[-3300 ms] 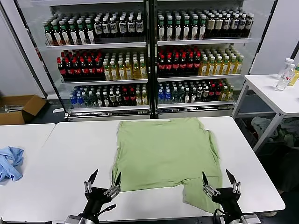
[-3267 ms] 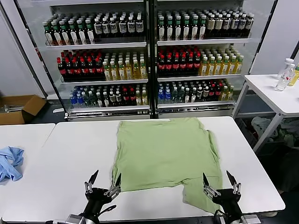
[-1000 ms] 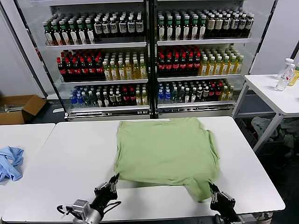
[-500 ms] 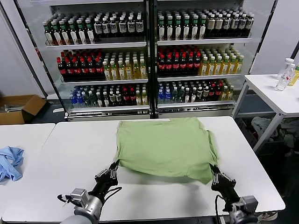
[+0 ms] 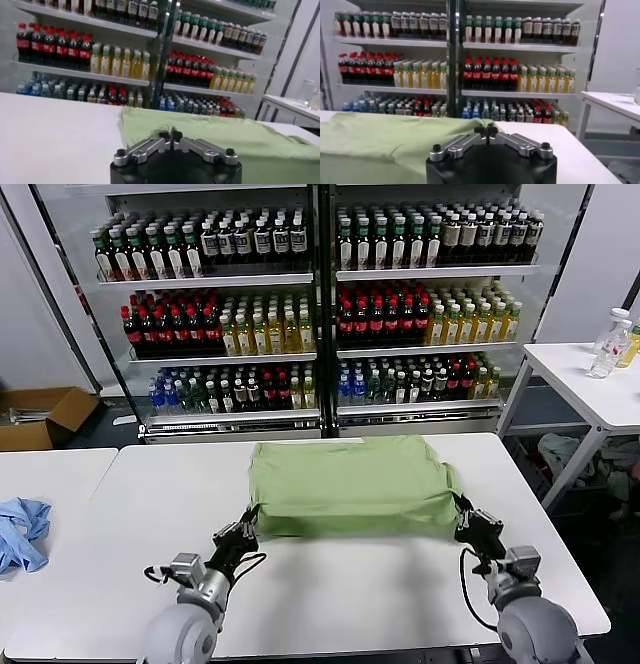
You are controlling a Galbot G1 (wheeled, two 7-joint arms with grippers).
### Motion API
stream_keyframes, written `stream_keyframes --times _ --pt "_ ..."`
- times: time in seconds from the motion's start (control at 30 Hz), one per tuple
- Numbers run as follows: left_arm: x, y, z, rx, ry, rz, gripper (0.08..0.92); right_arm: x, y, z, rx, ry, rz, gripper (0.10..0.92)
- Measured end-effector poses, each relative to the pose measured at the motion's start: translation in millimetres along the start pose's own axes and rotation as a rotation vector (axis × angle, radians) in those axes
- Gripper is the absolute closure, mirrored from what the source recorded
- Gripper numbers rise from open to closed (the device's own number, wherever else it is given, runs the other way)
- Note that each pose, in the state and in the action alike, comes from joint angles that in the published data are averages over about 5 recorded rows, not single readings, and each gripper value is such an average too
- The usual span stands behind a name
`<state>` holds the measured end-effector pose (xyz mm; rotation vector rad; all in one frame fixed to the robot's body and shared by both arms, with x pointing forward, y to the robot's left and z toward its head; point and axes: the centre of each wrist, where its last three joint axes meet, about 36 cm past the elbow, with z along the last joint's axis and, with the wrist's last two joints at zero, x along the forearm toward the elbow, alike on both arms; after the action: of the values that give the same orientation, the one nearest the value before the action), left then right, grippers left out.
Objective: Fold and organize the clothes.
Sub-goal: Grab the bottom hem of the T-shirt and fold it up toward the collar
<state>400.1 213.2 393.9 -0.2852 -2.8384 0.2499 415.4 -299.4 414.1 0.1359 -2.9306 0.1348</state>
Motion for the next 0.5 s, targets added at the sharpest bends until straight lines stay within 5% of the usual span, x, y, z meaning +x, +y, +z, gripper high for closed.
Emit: stream_keyframes --times 0.23,0.5 --pt "-25.0 5.3 7.1 -0.036 0.025 -0.034 0.761 -24.5 8.7 6.3 0.034 0.048 -0.009 0.746" --pt "-25.4 12.2 9.4 -0.058 0.027 -0.086 0.535 -20.4 11.1 7.9 0.094 0.077 -0.002 0.521"
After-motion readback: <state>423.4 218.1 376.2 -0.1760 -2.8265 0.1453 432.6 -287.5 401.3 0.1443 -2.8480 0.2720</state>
